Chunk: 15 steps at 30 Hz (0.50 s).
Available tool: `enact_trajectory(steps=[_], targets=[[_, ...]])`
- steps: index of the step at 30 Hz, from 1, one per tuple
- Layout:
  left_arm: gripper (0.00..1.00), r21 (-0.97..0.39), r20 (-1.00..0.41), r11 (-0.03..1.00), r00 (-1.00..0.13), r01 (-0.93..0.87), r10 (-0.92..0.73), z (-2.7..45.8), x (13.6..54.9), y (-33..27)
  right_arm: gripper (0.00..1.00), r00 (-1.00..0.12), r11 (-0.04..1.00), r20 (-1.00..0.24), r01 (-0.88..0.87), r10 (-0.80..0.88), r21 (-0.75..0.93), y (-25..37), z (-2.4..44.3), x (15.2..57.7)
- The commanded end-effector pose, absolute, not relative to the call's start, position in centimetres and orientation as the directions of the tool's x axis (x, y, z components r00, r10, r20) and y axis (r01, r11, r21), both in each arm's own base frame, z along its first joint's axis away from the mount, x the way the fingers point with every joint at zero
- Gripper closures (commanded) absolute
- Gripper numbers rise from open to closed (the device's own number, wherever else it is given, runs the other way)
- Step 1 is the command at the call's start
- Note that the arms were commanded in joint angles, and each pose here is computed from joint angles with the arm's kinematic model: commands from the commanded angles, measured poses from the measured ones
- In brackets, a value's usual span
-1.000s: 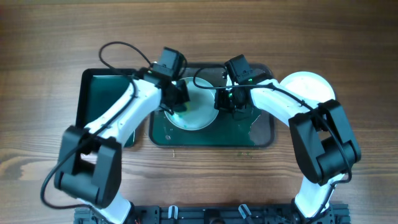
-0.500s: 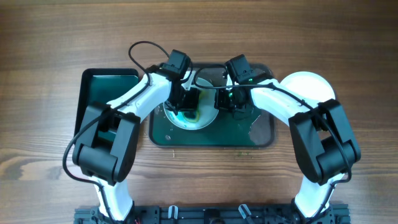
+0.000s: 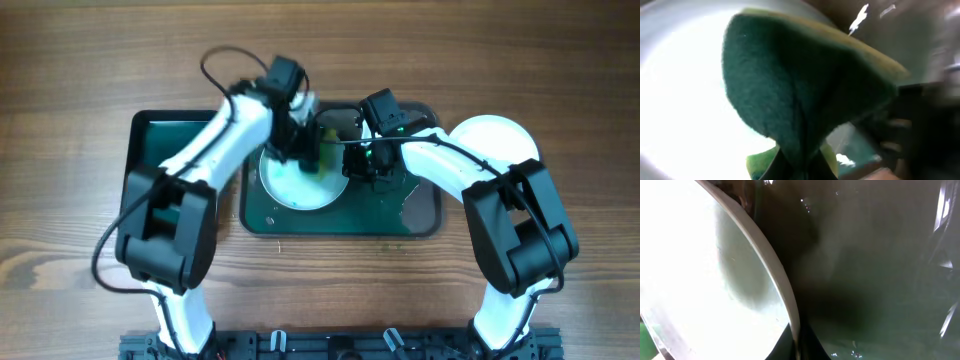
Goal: Clean dirty plates on tray and stack at the side
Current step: 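Grip the top plate with the right gripper and scrub it with the sponge, then carry the plate with the right gripper onto the side stack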
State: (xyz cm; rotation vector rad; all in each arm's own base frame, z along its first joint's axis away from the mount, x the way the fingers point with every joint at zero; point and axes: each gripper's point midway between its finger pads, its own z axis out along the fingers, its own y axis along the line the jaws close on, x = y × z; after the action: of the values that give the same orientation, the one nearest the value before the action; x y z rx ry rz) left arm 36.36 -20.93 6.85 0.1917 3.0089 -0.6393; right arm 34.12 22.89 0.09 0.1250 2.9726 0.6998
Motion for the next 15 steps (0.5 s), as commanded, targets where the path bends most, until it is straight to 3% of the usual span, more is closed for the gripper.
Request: enact_trajectory(steps=[1, 4, 7, 11, 15], targets=[[0.96, -0.458, -0.298, 0.881, -0.954, 0.118, -0.027, 18.3, 40.9, -17.7, 0.96, -0.992, 0.916, -0.093, 0.036, 0.080, 0.400, 22.0, 0.3, 34.1], [0.96, -0.313, -0.374, 0.943, -0.897, -0.116, -0.235, 21.4, 41.7, -10.0, 0.96, -0.970, 0.973, -0.237, -0.008, 0.049, 0.230, 19.0, 3.4, 34.8], [0.96, -0.201, -0.351, 0.955, -0.894, -0.219, -0.279, 21.0, 40.2, -5.9, 0.96, -0.866, 0.990, -0.495, -0.007, -0.077, -0.142, 14.8, 10.3, 35.1], [0.96, -0.192, -0.326, 0.956, -0.904, -0.222, -0.275, 20.2, 40.0, -6.1, 0.96, -0.679, 0.877, -0.673, 0.090, -0.293, -0.472, 14.0, 17.9, 33.4], [0.96, -0.191, -0.326, 0.956, -0.905, -0.222, -0.275, 20.2, 40.0, -6.0, 0.96, -0.510, 0.723, -0.702, 0.205, -0.496, -0.660, 15.1, 22.9, 31.3]])
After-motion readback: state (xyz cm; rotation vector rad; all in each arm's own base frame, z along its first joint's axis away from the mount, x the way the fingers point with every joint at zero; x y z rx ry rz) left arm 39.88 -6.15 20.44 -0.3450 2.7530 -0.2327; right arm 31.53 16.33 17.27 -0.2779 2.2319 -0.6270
